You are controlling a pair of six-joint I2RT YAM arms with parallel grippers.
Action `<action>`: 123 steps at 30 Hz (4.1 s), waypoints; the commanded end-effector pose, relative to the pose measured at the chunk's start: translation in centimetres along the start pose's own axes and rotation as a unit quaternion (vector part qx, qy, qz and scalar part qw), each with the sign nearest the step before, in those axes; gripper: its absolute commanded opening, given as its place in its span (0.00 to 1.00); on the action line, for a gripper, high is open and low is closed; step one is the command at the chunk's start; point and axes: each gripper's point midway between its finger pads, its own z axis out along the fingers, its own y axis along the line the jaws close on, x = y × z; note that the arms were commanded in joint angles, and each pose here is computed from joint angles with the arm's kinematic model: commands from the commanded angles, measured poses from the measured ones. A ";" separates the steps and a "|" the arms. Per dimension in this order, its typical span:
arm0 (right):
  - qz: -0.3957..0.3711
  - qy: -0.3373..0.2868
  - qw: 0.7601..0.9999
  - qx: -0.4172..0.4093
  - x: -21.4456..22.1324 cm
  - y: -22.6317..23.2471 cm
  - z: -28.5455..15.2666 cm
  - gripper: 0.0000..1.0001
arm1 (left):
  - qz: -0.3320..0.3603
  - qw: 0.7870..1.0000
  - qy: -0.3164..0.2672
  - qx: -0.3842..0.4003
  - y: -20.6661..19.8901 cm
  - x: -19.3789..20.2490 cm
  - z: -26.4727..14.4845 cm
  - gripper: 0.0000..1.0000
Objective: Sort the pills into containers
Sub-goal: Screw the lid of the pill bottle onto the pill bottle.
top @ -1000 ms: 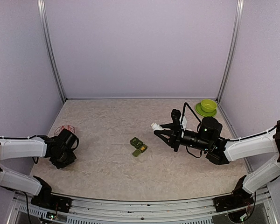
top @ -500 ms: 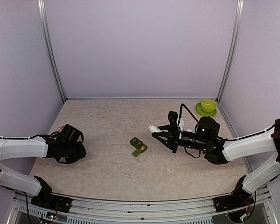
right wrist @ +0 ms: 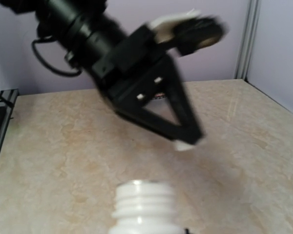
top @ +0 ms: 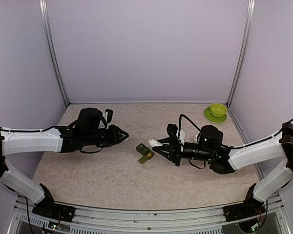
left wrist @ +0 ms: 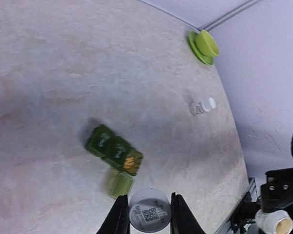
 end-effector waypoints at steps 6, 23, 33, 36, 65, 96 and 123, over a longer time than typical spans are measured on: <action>-0.022 -0.017 1.000 0.011 -1.4 0.2 0.7 0.04 | 0.087 0.975 0.039 0.200 -11.5 1.0 -0.2 0.21; -0.037 -0.018 0.998 0.049 -1.5 -0.9 0.2 0.04 | 0.107 0.938 0.085 0.319 -16.7 3.6 -2.7 0.22; -0.042 -0.016 0.997 0.054 -1.8 -0.9 -0.3 0.04 | 0.119 0.950 0.085 0.276 -15.2 3.8 -1.7 0.23; -0.042 -0.016 0.998 0.054 -1.8 -0.9 -0.3 0.04 | 0.124 0.954 0.076 0.262 -14.7 3.5 -1.5 0.23; -0.088 -0.046 0.989 0.110 -4.1 -1.9 -1.6 0.03 | 0.059 0.942 0.153 0.293 -14.2 6.7 -0.2 0.24; -0.038 -0.039 0.997 0.061 -3.1 0.0 -0.8 0.03 | 0.112 0.925 0.105 0.347 -14.8 4.0 -2.8 0.84; 0.007 -0.014 0.995 0.098 -2.5 -1.6 1.0 0.03 | 0.111 0.942 0.048 0.314 -16.5 2.6 -3.3 0.99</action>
